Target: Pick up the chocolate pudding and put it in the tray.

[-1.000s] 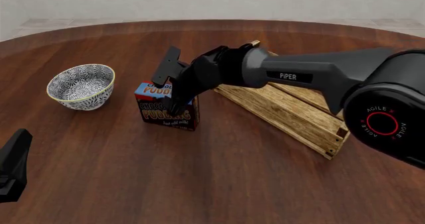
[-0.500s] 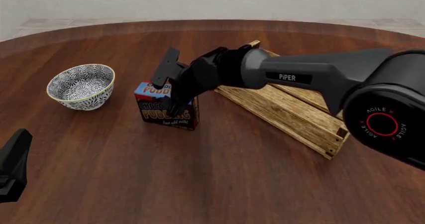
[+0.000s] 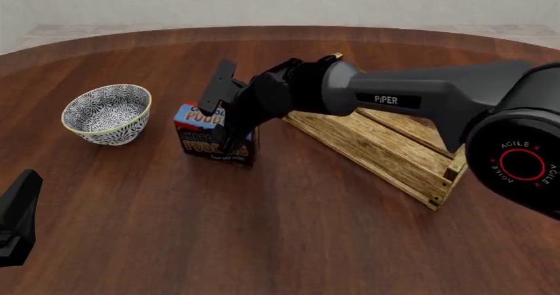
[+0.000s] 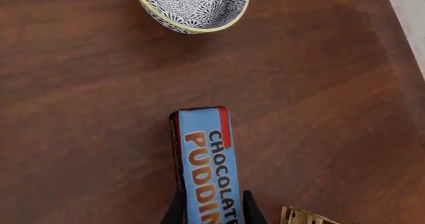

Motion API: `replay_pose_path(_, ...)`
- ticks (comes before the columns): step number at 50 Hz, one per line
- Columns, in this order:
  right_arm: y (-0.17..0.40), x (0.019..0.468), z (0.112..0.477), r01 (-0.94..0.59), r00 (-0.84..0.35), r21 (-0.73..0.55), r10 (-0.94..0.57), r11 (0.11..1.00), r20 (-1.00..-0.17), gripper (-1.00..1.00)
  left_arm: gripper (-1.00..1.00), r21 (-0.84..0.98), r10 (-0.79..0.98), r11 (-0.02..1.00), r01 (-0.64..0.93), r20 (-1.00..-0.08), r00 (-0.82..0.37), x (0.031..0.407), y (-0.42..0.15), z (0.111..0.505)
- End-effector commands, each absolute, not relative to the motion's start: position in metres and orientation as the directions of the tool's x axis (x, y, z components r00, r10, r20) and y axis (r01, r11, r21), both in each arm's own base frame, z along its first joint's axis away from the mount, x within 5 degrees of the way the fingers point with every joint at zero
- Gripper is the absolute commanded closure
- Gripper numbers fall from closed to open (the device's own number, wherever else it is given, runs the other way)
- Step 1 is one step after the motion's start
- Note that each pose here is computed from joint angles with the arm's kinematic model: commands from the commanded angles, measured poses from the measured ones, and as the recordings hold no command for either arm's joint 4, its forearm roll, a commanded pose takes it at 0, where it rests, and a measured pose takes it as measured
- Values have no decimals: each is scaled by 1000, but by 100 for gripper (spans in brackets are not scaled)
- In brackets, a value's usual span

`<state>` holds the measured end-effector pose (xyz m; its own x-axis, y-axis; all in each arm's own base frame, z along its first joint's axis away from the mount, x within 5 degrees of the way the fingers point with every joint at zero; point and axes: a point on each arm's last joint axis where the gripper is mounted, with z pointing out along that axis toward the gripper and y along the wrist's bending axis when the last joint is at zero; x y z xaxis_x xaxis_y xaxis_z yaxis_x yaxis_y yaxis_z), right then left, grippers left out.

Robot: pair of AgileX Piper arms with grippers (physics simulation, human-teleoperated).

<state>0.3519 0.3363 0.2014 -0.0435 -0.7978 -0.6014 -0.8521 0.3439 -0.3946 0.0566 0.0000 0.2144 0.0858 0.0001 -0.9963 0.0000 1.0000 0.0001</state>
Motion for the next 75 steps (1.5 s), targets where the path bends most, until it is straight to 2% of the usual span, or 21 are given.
replay_pose_path(1,331,352,216,-844,-53,-392,-783,367,-620,100,-100,0,0,1000,0,-996,86,57,0,214)
replay_pose_path(43,267,348,315,-769,-11,-483,-765,418,-645,100,-100,0,0,1000,0,-996,86,57,0,214)
replay_pose_path(75,210,352,355,-696,-55,-517,-755,498,-654,100,-100,0,0,1000,0,-996,86,57,0,214)
